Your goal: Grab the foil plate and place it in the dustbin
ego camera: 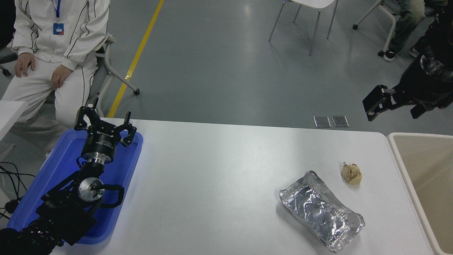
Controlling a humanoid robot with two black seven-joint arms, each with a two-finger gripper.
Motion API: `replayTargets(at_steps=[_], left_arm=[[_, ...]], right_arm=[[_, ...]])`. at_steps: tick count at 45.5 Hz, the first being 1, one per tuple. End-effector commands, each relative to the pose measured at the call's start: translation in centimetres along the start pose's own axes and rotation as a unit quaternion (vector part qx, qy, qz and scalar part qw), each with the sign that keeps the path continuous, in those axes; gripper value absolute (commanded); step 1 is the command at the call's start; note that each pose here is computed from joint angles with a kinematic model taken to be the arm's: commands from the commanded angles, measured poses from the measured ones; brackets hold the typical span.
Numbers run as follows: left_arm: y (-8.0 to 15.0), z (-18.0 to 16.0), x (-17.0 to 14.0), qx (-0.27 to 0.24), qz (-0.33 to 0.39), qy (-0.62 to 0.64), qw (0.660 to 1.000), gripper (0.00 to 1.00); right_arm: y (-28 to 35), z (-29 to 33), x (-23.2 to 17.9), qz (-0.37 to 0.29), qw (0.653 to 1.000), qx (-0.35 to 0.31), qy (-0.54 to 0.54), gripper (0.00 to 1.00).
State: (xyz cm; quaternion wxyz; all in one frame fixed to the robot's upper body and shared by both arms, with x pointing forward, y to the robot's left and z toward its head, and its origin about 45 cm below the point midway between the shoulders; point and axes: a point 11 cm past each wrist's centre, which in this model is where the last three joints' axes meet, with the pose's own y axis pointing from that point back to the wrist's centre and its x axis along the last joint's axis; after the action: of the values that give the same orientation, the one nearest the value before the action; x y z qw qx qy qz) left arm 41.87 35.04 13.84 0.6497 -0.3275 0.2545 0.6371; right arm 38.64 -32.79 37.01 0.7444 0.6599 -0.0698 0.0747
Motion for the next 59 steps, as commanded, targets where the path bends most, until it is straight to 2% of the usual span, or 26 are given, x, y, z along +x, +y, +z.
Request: replayTargets(at_steps=[1, 8, 13, 35, 47, 59], left_arm=[[0.0, 0.0, 0.0, 0.000, 0.000, 0.000, 1.000, 1.00], [0.0, 0.0, 0.0, 0.000, 0.000, 0.000, 1.000, 1.00], [0.0, 0.0, 0.0, 0.000, 0.000, 0.000, 1.000, 1.00], [0.0, 0.0, 0.0, 0.000, 0.000, 0.000, 1.000, 1.00], [0.0, 0.0, 0.0, 0.000, 0.001, 0.000, 1.000, 1.00], [0.0, 0.0, 0.0, 0.000, 0.000, 0.000, 1.000, 1.00]], right_arm=[[-1.6, -0.7, -0.5, -0.017, 1.000, 0.014, 0.003, 1.00], [-2.2, -0.7, -0.9, -0.025, 1.000, 0.012, 0.010, 0.99], [-2.5, -0.7, -1.0, -0.028, 0.999, 0.004, 0.023, 0.91], [-5.4, -2.0, -1.9, -0.047, 0.989, -0.023, 0.140, 0.90], [-8.6, -3.8, -3.7, -0.075, 0.984, 0.006, 0.164, 0.90], [-12.5, -4.2, -4.8, -0.038, 0.987, 0.038, 0.153, 0.87]])
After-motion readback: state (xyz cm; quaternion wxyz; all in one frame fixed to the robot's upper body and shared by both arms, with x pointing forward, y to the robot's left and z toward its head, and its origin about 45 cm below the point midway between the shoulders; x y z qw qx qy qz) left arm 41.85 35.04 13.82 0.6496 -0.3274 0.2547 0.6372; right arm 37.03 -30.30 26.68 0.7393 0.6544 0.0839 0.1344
